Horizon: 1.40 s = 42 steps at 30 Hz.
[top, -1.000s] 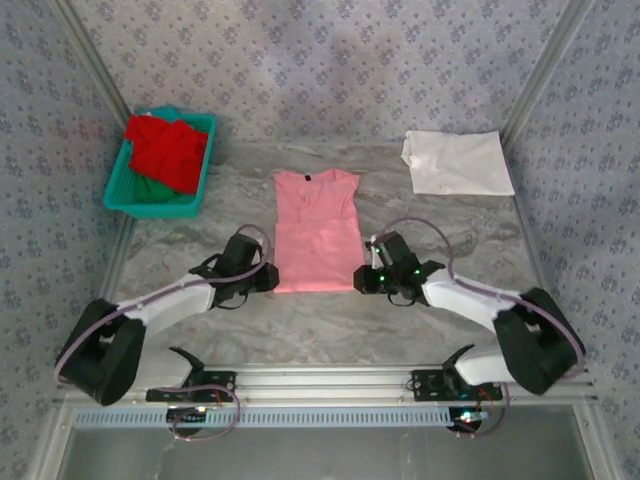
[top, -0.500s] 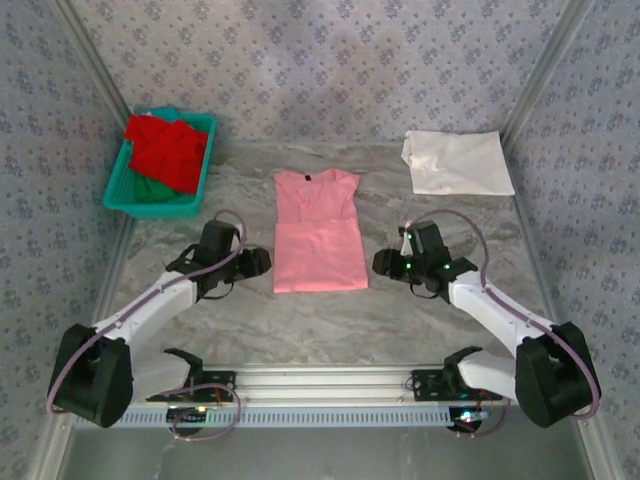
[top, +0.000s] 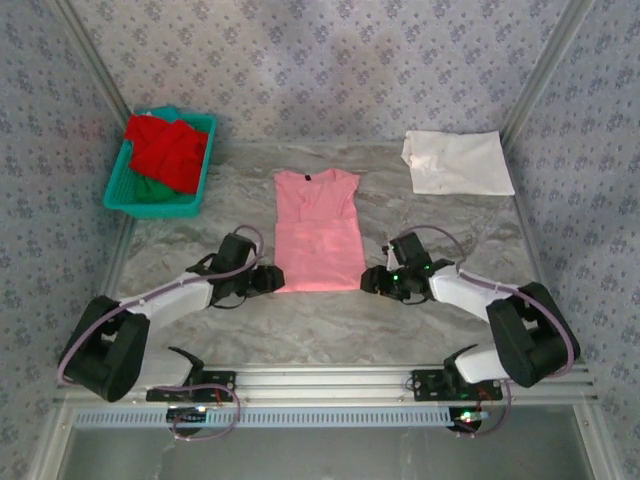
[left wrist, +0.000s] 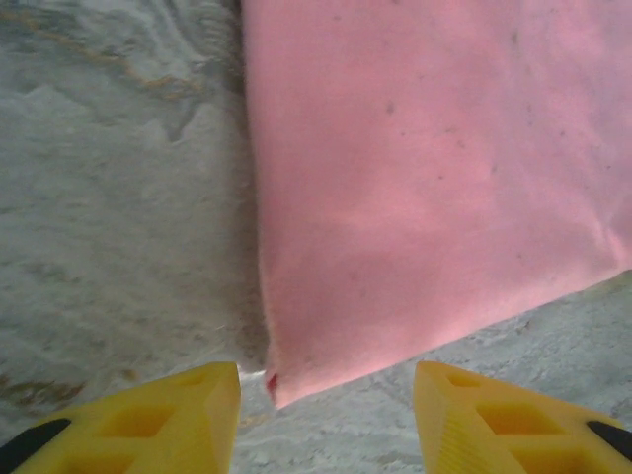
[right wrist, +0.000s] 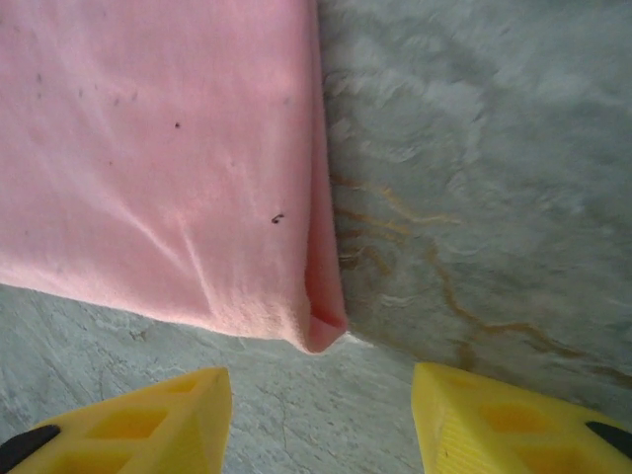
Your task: Fold and stack the t-shirts
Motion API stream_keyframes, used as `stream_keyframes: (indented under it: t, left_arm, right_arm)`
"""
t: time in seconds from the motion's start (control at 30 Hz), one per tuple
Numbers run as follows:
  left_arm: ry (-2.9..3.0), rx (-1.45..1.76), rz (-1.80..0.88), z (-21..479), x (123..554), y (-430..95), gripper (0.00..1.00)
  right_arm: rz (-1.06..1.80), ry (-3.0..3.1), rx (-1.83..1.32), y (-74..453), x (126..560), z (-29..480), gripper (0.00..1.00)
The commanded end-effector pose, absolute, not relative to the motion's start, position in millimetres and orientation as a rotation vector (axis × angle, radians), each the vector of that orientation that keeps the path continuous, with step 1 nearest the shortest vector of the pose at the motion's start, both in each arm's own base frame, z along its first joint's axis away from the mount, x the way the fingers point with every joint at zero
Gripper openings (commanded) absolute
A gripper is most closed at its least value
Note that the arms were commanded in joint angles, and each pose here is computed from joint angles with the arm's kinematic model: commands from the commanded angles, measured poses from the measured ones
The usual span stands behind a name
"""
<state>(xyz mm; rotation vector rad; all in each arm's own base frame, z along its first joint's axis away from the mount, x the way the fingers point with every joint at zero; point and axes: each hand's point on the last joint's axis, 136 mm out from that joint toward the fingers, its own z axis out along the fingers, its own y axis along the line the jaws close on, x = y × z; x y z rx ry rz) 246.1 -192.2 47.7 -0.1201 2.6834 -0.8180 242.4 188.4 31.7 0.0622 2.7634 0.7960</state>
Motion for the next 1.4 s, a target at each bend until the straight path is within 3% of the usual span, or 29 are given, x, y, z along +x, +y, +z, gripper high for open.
stream_keyframes:
  t: [0.0, 0.4, 0.77, 0.93, 1.23, 1.37]
  left_arm:
    - [2.669, -0.113, -0.868, 49.4, 250.7, -204.6, 0.47]
    - [2.722, -0.124, -0.820, 29.7, 246.3, -205.5, 0.40]
    - [2.739, -0.118, -0.757, 21.2, 247.5, -200.3, 0.22]
    - [2.741, -0.122, -0.721, 20.7, 248.1, -196.2, 0.14]
    - [2.736, -0.140, -0.684, 21.0, 250.4, -188.1, 0.07]
    - [2.742, -0.144, -0.672, 20.2, 248.6, -185.8, 0.00]
  right_arm:
    - [0.859, 2.738, 0.065, 203.4, 249.4, 39.6, 0.53]
    - [0.813, 2.731, 0.056, 204.9, 256.3, 37.6, 0.53]
    - [0.832, 2.698, 0.040, 215.2, 266.6, 44.9, 0.48]
    - [0.826, 2.708, 0.021, 221.0, 268.9, 40.9, 0.41]
    - [0.763, 2.762, 0.017, 217.4, 259.8, 25.8, 0.40]
    - [0.759, 2.795, 0.012, 216.3, 253.1, 17.6, 0.27]
